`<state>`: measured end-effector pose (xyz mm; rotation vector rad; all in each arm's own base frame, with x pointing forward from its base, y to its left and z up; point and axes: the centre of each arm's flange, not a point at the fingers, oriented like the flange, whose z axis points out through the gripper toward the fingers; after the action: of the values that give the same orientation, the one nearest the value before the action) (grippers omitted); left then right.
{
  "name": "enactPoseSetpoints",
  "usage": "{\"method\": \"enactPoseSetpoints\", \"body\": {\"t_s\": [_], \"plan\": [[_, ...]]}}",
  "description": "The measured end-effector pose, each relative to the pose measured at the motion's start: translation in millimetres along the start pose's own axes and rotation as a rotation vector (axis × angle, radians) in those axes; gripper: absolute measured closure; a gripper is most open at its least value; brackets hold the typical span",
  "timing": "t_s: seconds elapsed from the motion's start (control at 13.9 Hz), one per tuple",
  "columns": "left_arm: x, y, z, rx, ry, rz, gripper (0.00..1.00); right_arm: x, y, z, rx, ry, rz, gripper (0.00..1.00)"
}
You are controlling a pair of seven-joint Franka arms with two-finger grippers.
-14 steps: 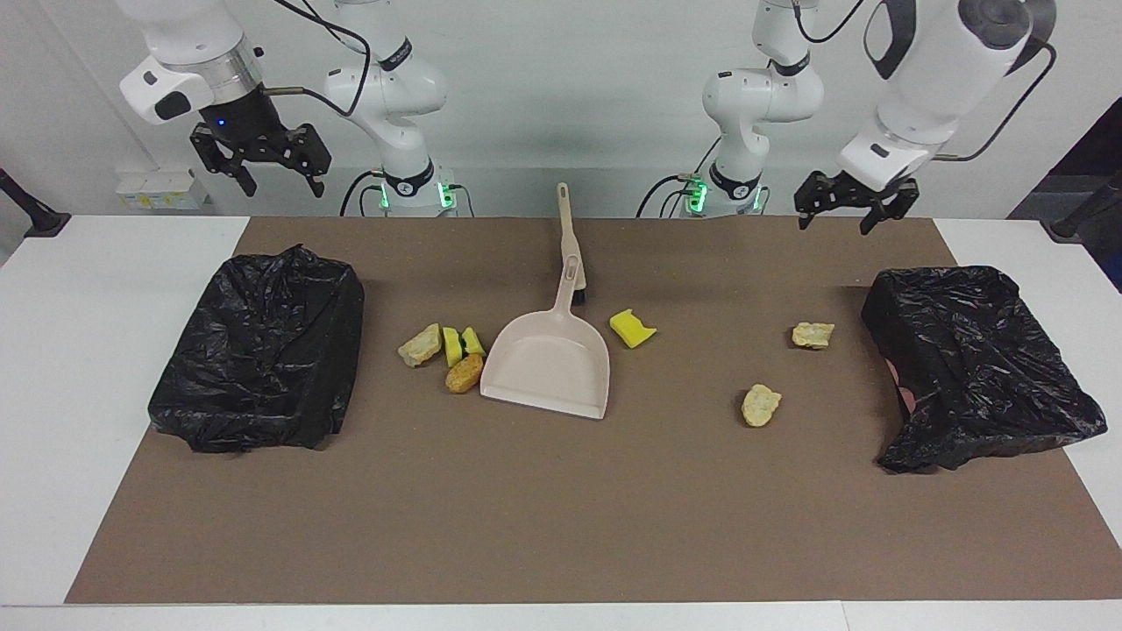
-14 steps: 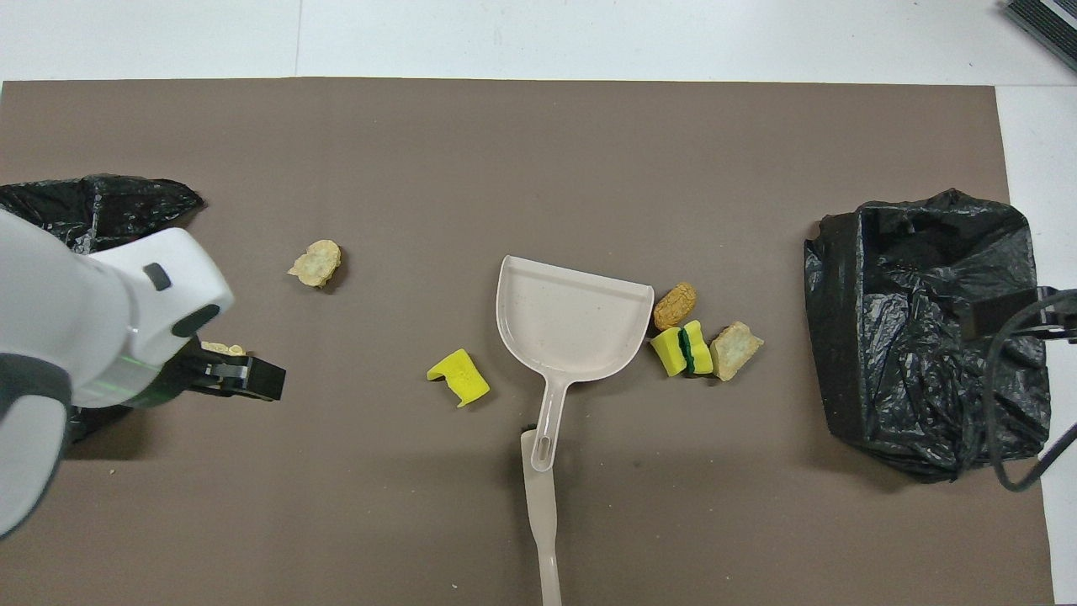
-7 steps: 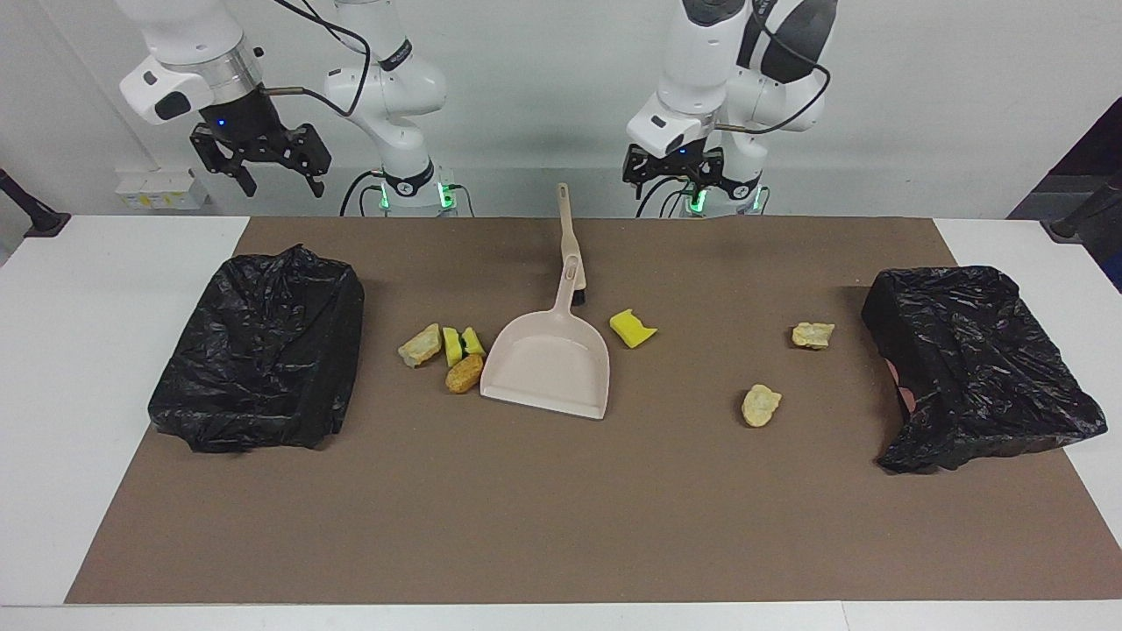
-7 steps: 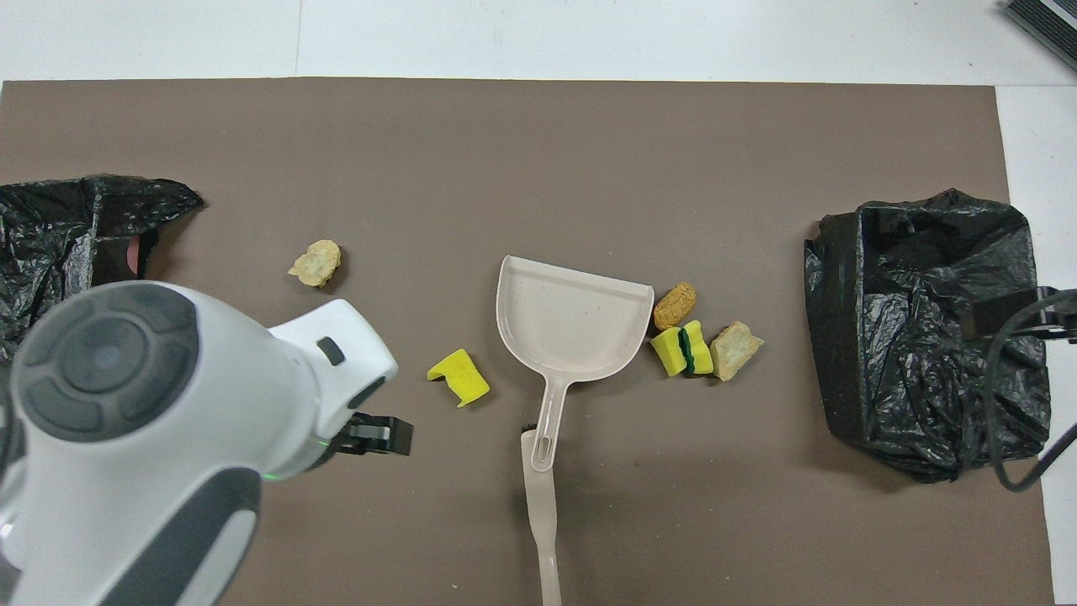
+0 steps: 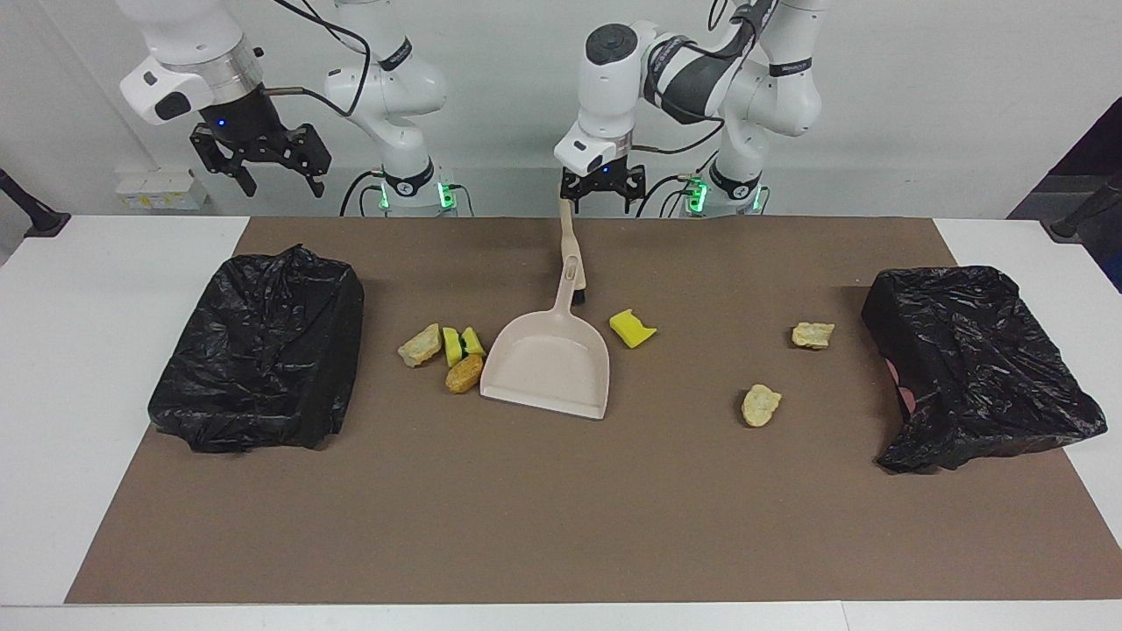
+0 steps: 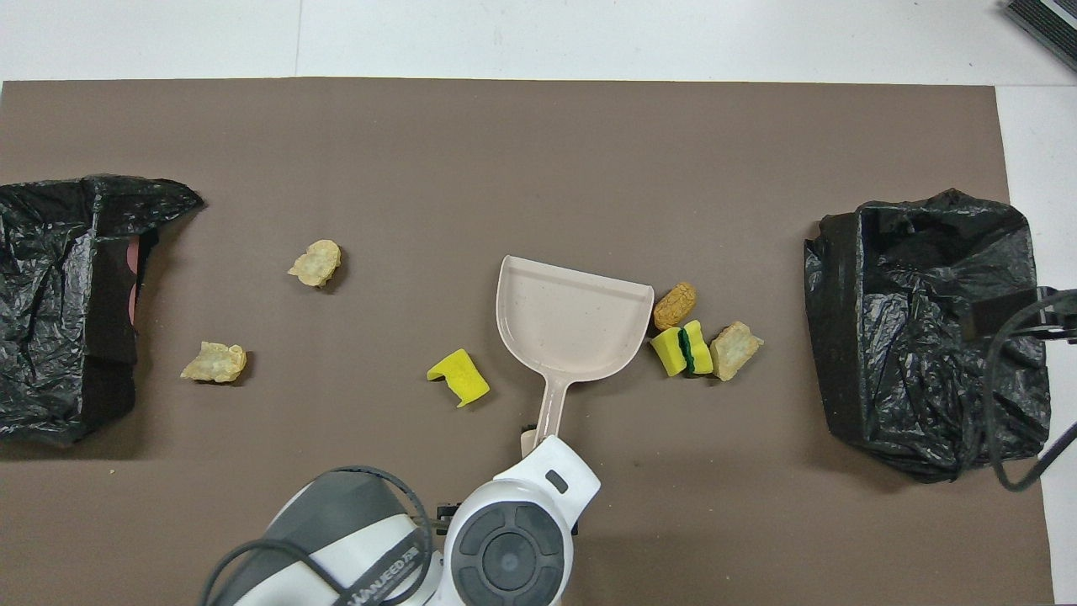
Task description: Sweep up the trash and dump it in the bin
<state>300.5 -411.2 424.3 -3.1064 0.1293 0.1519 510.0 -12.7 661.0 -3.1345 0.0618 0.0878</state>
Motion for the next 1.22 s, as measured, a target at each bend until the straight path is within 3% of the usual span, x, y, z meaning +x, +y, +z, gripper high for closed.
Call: {"method": "enactPoseSetpoints", "body": {"t_s": [0.36,0.79,1.01,1.08,1.15,1.22], "plan": [[-30,26,65,0.001,-0.022,0.01,0.0,0,0,0,0.0,-0.001,0.0,0.0],[-66,42,89,0.01,-0.059,0.019,0.0,-3,5,3,0.002,-0.009,0.008,0.0],[-72,46,92,0.012,-0.064,0.002,0.14,-7,12,5,0.005,-0.015,-0.002,0.0],[-73,47,93,0.008,-0.073,-0.009,0.26,-8,13,5,0.005,-0.015,-0.006,0.0],[-74,48,94,0.004,-0.082,-0.017,0.44,-9,13,5,0.005,-0.015,-0.008,0.0],[-74,48,95,0.003,-0.089,-0.022,0.55,-9,13,5,0.006,-0.015,-0.008,0.0]]}}
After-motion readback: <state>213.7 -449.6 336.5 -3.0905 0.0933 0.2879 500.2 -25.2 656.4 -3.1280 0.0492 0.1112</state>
